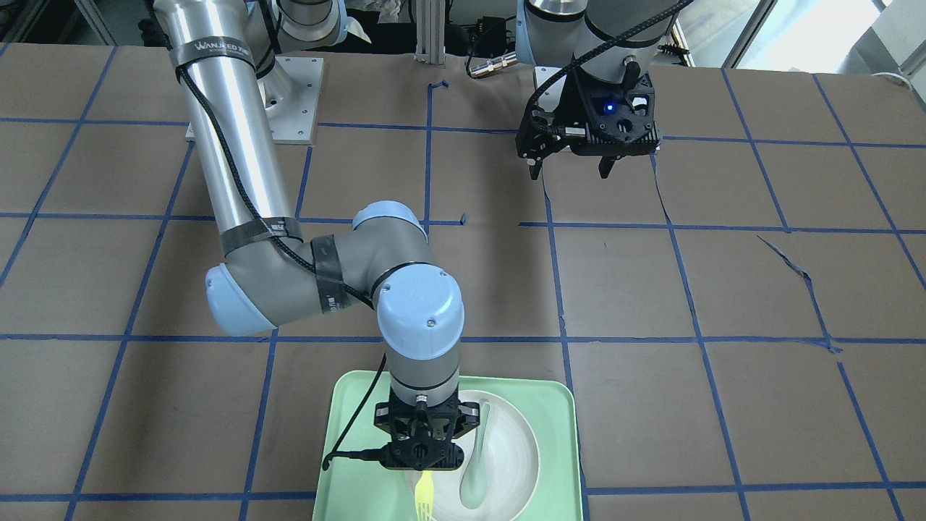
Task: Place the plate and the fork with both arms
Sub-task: 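Lift the yellow fork with the right gripper and lower it beside the plate, then open the right gripper to release the fork on the tray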
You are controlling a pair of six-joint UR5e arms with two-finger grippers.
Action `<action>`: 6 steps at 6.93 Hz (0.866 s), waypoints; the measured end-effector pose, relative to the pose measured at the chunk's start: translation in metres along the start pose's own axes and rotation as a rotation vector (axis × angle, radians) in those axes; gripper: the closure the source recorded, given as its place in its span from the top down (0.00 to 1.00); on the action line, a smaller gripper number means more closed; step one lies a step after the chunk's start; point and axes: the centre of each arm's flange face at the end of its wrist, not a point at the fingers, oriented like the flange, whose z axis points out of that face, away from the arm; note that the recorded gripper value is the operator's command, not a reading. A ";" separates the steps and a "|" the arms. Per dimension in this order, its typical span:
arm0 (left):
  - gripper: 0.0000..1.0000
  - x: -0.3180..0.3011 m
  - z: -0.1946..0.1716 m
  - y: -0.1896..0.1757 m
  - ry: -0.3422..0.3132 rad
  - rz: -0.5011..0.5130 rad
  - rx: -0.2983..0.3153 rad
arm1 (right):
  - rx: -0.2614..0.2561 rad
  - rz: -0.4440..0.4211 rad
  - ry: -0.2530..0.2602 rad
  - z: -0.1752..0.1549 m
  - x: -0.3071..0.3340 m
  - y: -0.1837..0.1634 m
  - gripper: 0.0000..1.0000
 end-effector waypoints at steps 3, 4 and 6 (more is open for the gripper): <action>1.00 0.000 0.004 -0.002 -0.001 0.000 -0.003 | -0.066 -0.075 0.027 0.033 0.055 0.018 0.15; 1.00 0.000 0.004 -0.002 -0.001 -0.001 -0.004 | -0.077 -0.085 0.030 0.045 0.057 0.021 0.61; 1.00 0.000 0.003 -0.002 0.000 0.000 -0.002 | -0.082 -0.106 0.030 0.049 0.060 0.022 1.00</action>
